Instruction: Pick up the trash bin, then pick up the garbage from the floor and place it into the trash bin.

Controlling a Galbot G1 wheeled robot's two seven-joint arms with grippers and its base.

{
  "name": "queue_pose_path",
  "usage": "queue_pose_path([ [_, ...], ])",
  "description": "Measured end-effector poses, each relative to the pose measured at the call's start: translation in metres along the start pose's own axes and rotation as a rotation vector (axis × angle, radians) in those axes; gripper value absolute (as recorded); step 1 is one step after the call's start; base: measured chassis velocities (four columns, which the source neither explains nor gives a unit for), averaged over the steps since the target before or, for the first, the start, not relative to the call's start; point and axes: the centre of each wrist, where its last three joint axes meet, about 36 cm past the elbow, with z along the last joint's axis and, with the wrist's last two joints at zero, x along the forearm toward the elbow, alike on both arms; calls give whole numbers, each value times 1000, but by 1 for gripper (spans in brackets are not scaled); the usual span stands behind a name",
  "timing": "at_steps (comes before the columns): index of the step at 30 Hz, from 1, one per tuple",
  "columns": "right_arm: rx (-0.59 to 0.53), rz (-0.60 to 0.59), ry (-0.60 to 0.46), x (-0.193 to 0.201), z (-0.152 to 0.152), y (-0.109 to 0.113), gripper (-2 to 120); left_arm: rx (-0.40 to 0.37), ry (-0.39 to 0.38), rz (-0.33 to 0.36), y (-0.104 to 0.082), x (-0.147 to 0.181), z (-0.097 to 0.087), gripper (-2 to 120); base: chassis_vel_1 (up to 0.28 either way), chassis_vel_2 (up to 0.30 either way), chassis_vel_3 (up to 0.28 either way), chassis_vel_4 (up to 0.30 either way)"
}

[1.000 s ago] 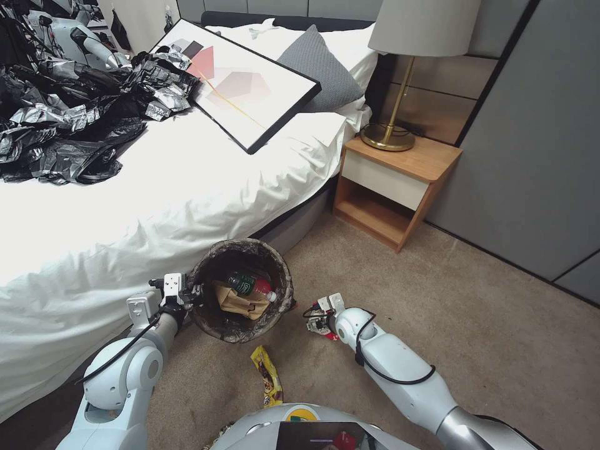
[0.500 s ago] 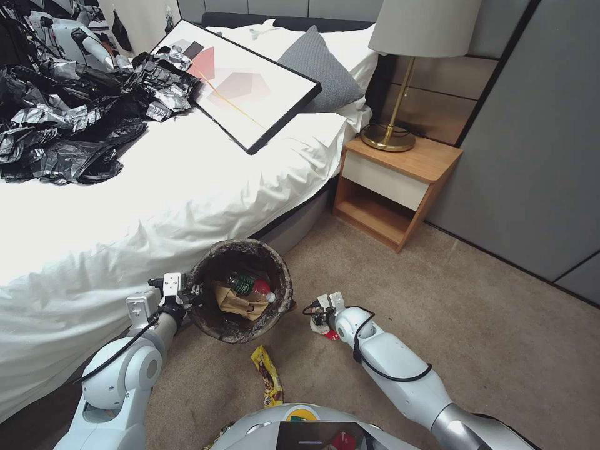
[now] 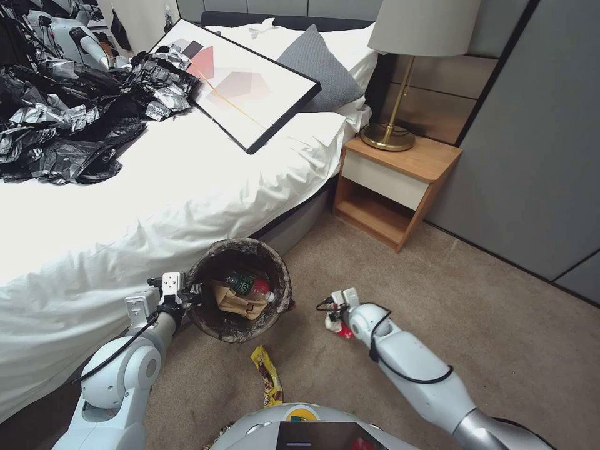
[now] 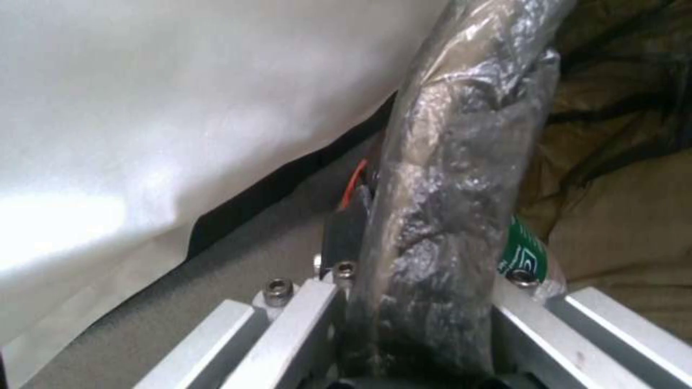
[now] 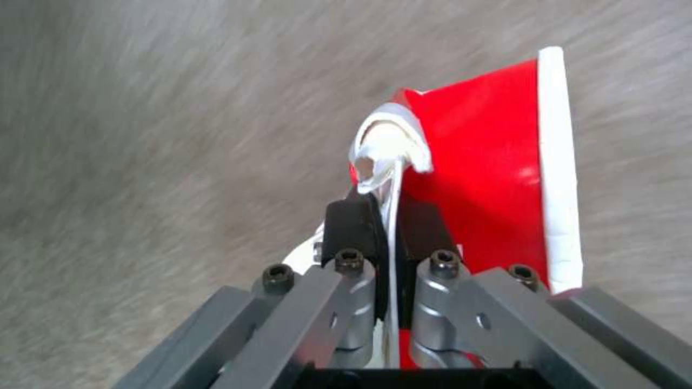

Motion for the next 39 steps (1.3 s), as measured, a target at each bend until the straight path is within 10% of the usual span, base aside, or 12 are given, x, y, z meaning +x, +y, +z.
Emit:
queue_pose_path([
  [17,-98,-79,-434,201,-120,-65,0,-5,4,12,-2,0,0,0,0,0,0,0],
  [26,128,-372,-706,351,-179,-16,0,2,12,23,-5,-3,3,0,0,0,0,0],
  [39,474,-651,-650,344,-239,88,0,10,3,11,-1,-2,2,0,0,0,0,0],
])
